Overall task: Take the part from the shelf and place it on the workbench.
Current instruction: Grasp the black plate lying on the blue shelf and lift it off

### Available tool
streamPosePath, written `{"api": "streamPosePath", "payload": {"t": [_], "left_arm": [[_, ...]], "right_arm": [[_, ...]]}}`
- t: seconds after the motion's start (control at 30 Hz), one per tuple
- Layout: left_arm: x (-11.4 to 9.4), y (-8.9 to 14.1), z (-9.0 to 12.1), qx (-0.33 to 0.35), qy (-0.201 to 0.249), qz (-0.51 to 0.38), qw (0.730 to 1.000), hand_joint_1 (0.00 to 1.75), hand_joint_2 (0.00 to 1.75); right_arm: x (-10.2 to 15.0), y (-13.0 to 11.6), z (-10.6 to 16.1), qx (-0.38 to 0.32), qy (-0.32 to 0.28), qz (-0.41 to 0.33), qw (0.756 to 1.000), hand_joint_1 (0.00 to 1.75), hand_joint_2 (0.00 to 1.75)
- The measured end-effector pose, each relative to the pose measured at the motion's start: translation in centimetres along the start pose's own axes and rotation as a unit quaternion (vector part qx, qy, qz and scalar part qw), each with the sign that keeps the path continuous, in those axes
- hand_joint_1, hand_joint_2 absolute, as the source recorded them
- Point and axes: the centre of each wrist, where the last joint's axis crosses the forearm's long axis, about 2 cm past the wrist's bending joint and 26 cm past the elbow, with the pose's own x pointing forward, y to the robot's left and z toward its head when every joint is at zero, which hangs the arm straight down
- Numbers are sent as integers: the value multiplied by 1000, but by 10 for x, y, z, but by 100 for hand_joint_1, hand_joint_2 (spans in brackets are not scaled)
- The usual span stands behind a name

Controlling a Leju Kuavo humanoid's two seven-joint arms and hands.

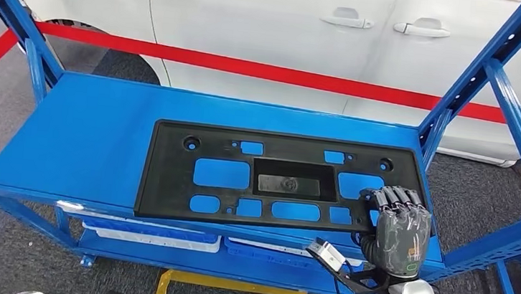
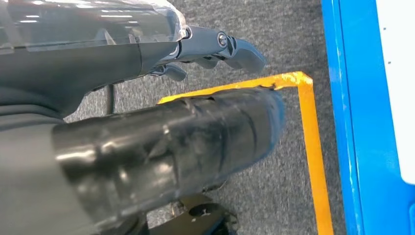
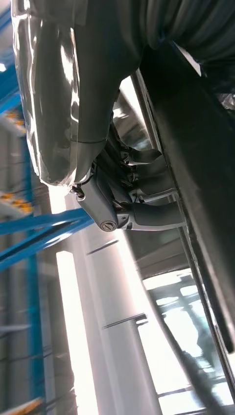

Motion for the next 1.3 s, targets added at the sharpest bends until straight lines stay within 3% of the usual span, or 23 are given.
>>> {"api": "streamPosePath", "payload": {"t": [0.27, 0.4, 0.77, 1.3], "left_arm": [[-1, -2, 1, 3, 1, 6, 1000, 0, 0], [-1, -2, 1, 5, 2, 10, 1000, 0, 175], [-3, -3, 2, 2, 2, 12, 1000, 0, 175], [-1, -5, 2, 37, 26, -2, 999, 0, 175]], "right_arm": [[38, -13, 1, -33, -21, 38, 999, 175, 175], [56, -13, 0, -38, -31, 30, 998, 175, 175], [86, -16, -4, -49, -56, 1, 997, 175, 175], [95, -12, -2, -41, -27, -13, 999, 175, 175]]}}
